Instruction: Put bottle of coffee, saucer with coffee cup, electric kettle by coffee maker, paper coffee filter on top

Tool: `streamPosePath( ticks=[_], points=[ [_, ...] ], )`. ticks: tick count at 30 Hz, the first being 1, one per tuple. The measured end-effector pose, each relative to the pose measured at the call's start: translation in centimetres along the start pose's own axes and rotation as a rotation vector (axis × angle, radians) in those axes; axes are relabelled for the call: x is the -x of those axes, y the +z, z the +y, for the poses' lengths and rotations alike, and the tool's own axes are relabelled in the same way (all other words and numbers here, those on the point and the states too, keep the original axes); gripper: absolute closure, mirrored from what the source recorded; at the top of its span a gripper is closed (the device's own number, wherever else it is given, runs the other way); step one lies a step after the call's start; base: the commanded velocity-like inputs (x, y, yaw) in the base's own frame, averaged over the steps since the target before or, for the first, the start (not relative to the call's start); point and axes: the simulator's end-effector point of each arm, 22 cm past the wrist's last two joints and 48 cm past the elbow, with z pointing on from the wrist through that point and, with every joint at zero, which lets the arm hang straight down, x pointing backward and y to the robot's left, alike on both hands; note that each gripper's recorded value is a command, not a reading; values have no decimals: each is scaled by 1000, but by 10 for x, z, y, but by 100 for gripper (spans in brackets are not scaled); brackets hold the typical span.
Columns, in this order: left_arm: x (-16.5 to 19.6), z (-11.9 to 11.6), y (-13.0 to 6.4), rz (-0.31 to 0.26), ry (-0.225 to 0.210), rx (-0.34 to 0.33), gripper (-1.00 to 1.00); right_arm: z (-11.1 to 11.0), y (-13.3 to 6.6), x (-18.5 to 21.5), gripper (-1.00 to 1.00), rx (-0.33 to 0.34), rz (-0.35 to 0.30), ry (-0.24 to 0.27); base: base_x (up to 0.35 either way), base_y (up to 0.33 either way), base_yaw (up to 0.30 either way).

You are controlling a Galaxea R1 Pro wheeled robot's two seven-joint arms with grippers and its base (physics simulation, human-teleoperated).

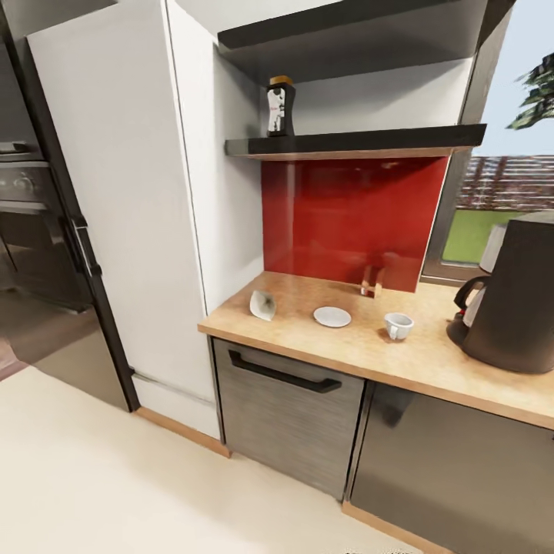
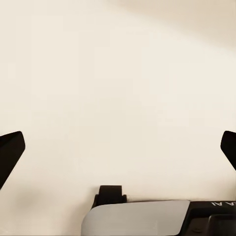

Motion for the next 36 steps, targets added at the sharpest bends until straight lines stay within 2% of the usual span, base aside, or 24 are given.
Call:
streamPosePath(
  ticks=[17, 27, 31, 36],
  points=[
    [1, 3, 0, -2, 4, 3, -100, 0, 0, 0, -100, 0, -1, 0, 0, 44, -235],
    [-1, 4, 0, 3, 5, 5, -100, 0, 0, 0, -100, 0, 1, 0, 0, 266, -31],
    [-8, 4, 0, 15, 6, 4, -100, 0, 0, 0, -100, 0, 1, 0, 0, 80, -85],
    [1, 4, -1, -27, 6, 3, -100, 0, 0, -7, -100, 1, 15, 0, 0, 14, -154]
  ],
)
